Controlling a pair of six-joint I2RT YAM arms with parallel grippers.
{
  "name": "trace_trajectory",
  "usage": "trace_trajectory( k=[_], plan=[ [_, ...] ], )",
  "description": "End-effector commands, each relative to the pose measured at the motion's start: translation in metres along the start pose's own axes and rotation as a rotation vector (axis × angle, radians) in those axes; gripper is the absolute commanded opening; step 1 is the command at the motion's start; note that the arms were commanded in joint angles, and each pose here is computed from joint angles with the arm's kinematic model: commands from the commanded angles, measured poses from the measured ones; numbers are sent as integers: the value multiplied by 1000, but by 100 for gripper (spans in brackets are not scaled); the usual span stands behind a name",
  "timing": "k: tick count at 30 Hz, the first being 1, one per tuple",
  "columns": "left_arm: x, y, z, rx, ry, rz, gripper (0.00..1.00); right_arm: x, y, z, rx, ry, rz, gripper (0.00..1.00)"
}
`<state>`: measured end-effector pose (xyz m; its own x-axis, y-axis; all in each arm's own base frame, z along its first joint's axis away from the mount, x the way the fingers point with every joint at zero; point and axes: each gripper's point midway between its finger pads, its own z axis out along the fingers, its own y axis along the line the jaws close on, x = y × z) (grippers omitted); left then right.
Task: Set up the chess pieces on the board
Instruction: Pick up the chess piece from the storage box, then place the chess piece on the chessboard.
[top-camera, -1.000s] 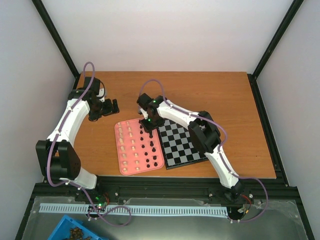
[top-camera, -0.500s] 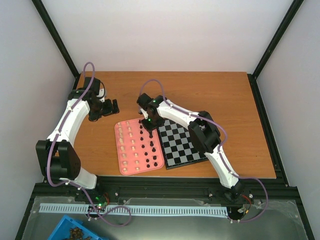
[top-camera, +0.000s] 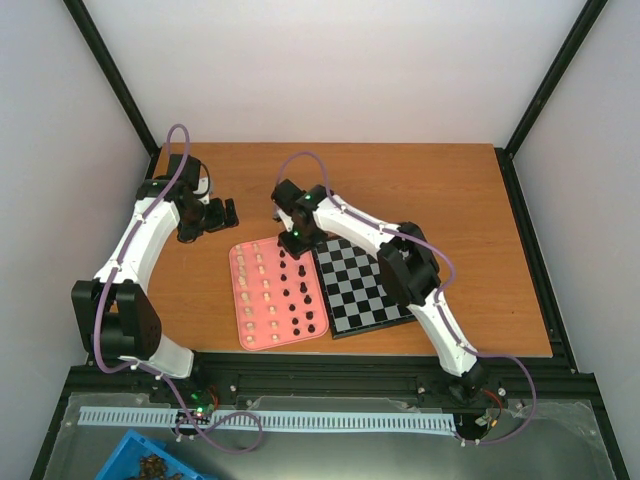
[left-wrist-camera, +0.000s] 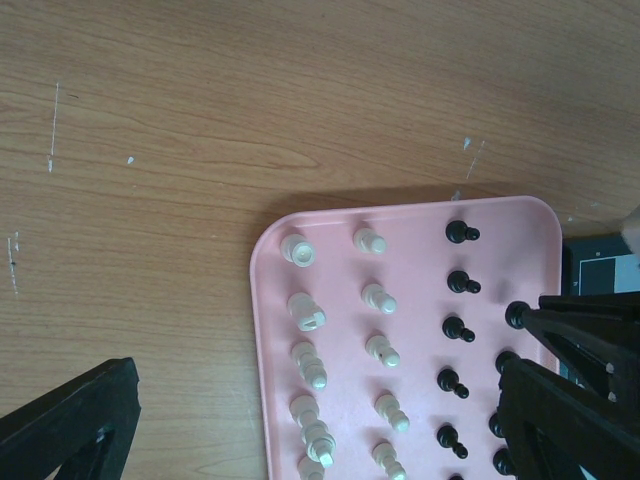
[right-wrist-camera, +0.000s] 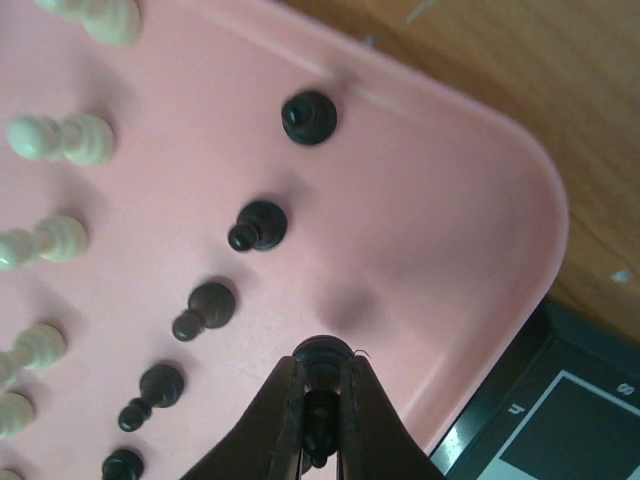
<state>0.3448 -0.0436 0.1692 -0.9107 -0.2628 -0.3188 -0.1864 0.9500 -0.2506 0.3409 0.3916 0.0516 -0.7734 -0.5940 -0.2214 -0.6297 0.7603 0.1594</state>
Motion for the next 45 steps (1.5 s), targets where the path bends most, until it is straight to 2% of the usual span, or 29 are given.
trace_trajectory(
  k=[1,4,7,12,17,22,26,45],
  plan=[
    [-6,-6,-8,16,-33,7,100,-37,-6,-56,-24,-163,51,3],
    [-6,-6,-9,15,-34,10,100,-41,-32,-83,-2,-214,129,3],
    [-6,-6,-8,18,-33,8,100,-25,-71,-105,66,-238,204,3],
    [-5,-6,-8,20,-30,6,100,33,-145,-120,151,-213,379,3],
    [-6,-7,-6,23,-26,3,100,83,-191,-133,240,-183,466,3],
    [-5,-7,-4,25,-21,2,100,122,-216,-128,279,-146,528,3],
    [-4,-7,-3,25,-18,2,100,137,-232,-124,282,-141,560,3],
    [-6,-5,-1,10,-11,7,100,153,-247,-86,308,-50,539,3]
  ],
)
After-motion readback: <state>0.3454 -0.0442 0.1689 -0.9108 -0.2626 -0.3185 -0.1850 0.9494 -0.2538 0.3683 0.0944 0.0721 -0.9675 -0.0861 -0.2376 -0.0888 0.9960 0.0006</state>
